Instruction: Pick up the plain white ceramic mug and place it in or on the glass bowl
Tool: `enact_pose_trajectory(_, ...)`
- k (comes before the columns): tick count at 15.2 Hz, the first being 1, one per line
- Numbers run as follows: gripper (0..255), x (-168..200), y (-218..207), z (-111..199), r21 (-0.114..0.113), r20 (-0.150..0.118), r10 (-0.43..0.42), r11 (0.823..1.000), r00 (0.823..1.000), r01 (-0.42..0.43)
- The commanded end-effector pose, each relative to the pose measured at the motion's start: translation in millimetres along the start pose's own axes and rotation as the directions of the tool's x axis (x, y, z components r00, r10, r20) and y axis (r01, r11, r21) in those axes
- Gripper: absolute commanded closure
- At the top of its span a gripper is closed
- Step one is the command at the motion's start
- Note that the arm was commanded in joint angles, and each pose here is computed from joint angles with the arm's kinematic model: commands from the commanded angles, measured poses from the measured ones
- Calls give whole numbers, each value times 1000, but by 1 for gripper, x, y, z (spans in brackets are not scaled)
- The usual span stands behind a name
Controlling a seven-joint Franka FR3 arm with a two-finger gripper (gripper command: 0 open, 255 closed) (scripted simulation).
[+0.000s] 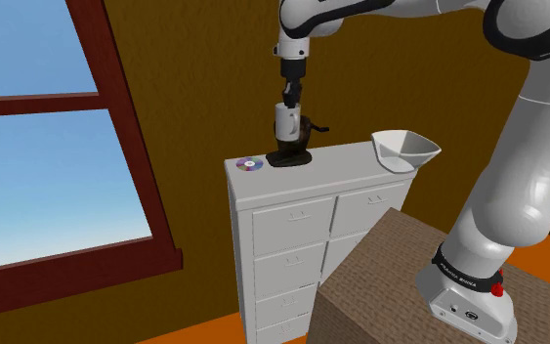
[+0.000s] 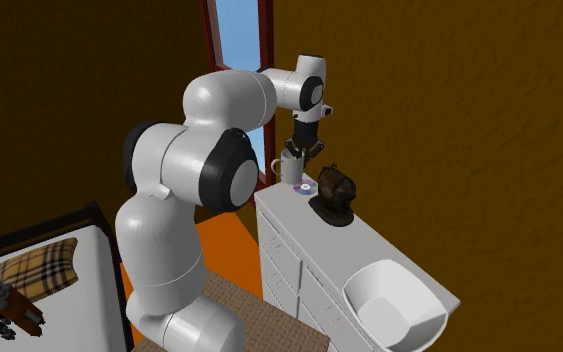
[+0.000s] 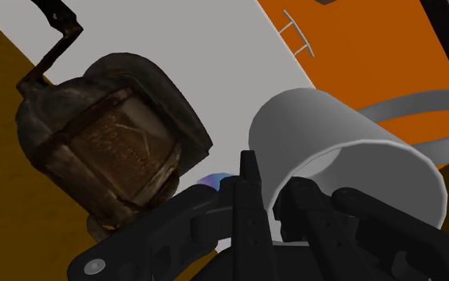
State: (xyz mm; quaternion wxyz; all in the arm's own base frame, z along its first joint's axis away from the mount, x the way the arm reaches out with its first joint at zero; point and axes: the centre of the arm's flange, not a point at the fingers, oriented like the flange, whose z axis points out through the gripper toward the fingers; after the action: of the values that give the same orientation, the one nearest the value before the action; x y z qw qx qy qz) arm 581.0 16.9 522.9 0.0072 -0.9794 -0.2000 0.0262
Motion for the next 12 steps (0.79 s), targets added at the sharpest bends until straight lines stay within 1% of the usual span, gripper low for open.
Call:
enact_pose_trajectory(1, 255, 0, -1, -11, 0, 0, 0, 1000, 1000, 0)
enact_pose_trajectory(2, 255, 0, -1, -14, 0, 0, 0, 1000, 1000, 0)
enact_pose_trajectory(12, 255, -111, 71, -16, 0, 0, 0, 1000, 1000, 0)
